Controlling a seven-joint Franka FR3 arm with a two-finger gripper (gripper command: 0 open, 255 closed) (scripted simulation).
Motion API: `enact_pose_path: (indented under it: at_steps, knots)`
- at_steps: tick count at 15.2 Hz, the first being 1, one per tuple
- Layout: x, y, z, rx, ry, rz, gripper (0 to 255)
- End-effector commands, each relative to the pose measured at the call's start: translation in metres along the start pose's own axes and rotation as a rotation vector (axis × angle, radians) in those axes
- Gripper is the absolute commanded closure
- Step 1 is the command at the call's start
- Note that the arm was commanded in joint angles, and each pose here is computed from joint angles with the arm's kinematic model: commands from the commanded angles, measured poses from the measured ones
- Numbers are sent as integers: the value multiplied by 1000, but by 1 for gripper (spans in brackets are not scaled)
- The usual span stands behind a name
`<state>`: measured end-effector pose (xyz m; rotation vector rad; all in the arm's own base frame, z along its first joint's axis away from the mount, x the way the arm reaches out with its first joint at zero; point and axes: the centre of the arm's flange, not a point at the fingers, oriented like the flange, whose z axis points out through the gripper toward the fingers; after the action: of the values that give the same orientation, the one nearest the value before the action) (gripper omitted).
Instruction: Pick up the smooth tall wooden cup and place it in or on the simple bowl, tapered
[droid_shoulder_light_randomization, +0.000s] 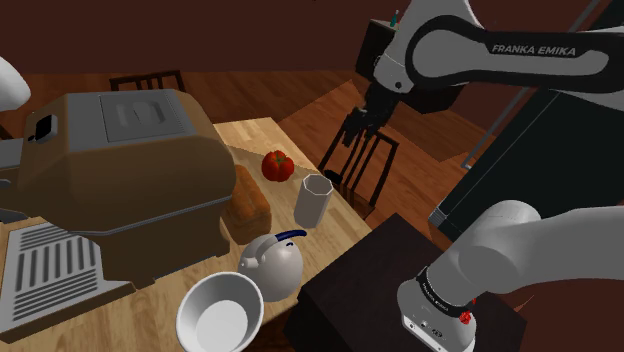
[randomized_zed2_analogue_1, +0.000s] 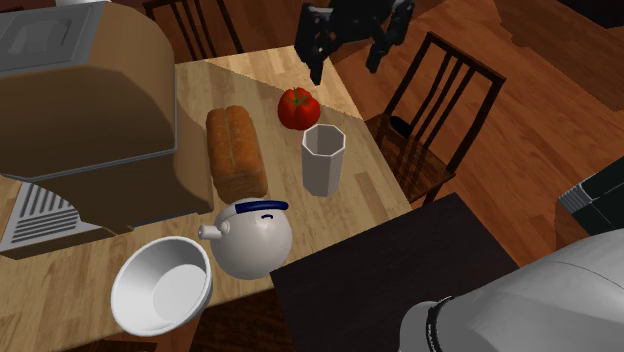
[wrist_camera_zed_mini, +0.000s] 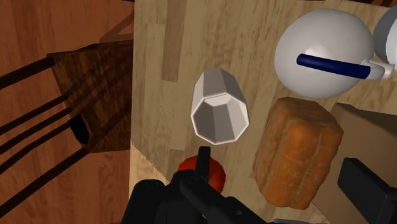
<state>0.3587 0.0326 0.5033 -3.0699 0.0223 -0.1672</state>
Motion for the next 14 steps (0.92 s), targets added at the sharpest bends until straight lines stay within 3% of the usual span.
enact_pose_path:
  at_steps: [1,14]
  knots:
    - [9,-8,24,-8,-2,3,0]
    - [54,-28,191,-61,-30,24,0]
